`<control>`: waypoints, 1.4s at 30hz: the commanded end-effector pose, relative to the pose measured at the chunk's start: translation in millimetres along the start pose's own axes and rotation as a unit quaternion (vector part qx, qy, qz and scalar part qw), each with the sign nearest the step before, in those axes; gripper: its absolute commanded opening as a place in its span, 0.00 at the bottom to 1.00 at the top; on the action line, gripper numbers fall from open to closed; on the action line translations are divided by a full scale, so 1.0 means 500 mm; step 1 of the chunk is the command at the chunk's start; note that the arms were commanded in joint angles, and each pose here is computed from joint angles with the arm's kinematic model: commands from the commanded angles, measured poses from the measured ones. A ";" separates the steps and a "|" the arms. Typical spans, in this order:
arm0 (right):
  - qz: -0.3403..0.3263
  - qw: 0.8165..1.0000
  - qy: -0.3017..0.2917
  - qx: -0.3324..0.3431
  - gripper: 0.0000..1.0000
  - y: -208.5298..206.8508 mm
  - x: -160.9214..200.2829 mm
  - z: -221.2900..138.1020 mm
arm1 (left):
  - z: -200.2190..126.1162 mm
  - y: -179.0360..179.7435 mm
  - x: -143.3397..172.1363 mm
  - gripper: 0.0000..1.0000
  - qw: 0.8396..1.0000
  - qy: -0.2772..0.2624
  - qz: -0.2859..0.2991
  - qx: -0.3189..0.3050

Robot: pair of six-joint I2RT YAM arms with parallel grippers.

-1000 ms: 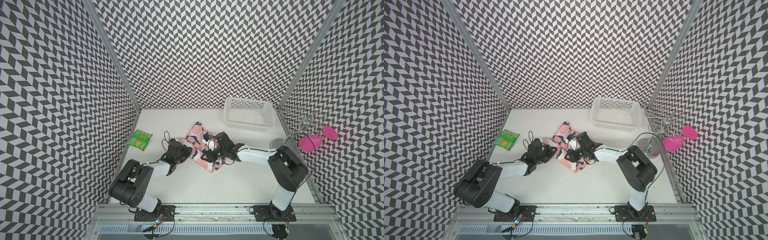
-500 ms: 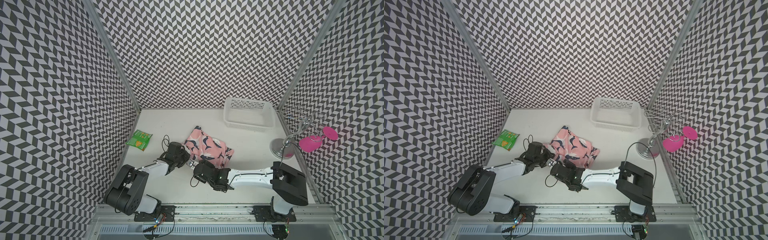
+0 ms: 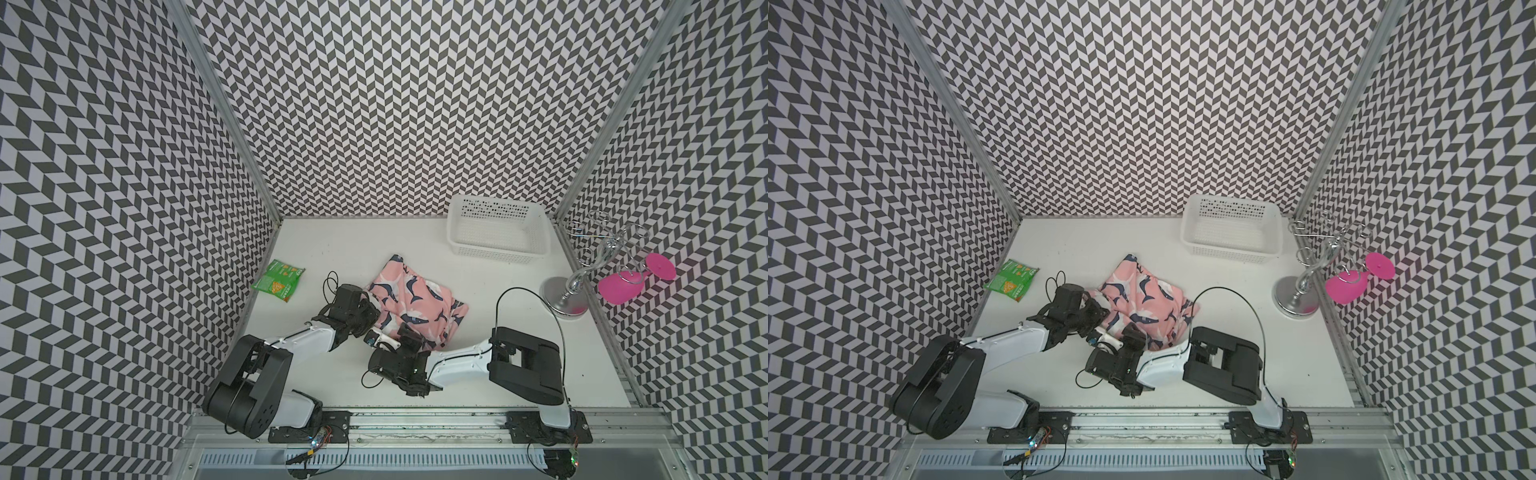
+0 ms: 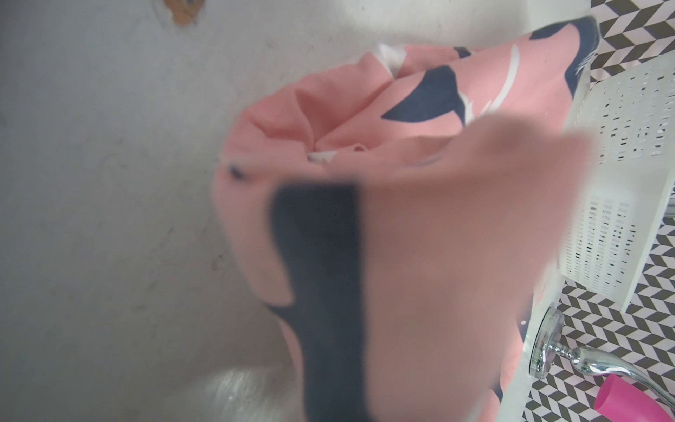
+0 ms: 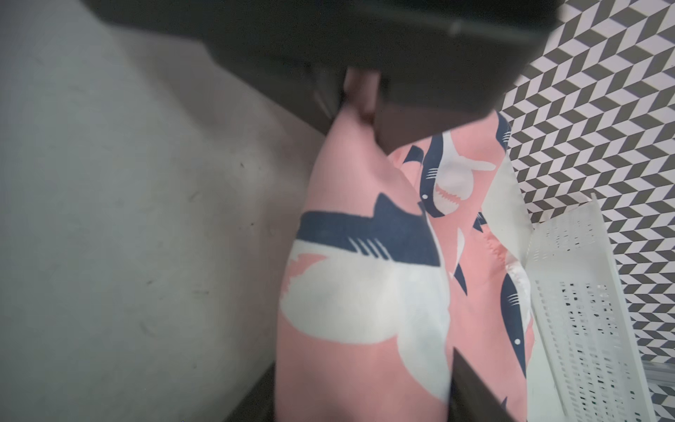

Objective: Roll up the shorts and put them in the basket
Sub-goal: Roll the shorts at the center of the board.

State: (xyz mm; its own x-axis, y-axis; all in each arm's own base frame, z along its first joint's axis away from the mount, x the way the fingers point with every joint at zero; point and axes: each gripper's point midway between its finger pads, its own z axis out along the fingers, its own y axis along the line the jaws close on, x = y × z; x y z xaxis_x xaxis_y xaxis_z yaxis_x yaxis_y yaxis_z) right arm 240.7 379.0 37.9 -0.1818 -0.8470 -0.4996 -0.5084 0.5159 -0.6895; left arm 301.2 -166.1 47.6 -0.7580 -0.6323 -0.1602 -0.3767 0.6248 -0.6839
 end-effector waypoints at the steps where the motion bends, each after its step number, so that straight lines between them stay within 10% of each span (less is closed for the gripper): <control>1: -0.003 1.000 0.018 -0.015 0.17 0.009 0.024 0.020 | -0.008 -0.016 0.005 0.00 1.000 0.010 0.003 0.013; 2: 0.004 0.999 0.023 -0.029 0.00 0.009 0.027 0.025 | -0.009 -0.017 0.004 0.00 1.000 0.009 0.003 0.016; 5: 0.026 0.994 0.026 -0.104 0.00 0.024 0.023 0.023 | -0.016 -0.028 -0.004 0.08 1.000 0.002 0.017 0.026; 10: 0.113 0.959 0.031 -0.259 0.00 0.033 0.003 0.003 | -0.063 -0.057 -0.044 0.66 0.997 -0.048 0.049 0.043; 17: 0.191 0.883 0.035 -0.427 0.00 0.039 -0.032 -0.032 | -0.146 -0.059 -0.090 0.70 0.989 -0.115 0.072 0.056; 30: 0.390 0.671 0.039 -0.630 0.00 -0.003 -0.015 -0.020 | -0.106 -0.002 -0.020 0.74 0.989 -0.087 0.063 0.101; 42: 0.409 0.647 0.049 -0.641 0.00 0.007 0.012 0.005 | -0.059 -0.032 -0.019 0.77 0.979 -0.114 0.056 0.158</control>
State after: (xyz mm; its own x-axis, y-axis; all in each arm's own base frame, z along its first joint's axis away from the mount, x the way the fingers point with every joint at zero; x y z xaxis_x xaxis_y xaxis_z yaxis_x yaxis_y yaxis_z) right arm 246.4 377.3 40.6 -0.8433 -0.3843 -0.3757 -0.5059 0.3317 0.7963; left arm 280.3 -150.4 58.6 -0.6833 -0.6491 -0.3343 -0.1610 0.5806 -0.7981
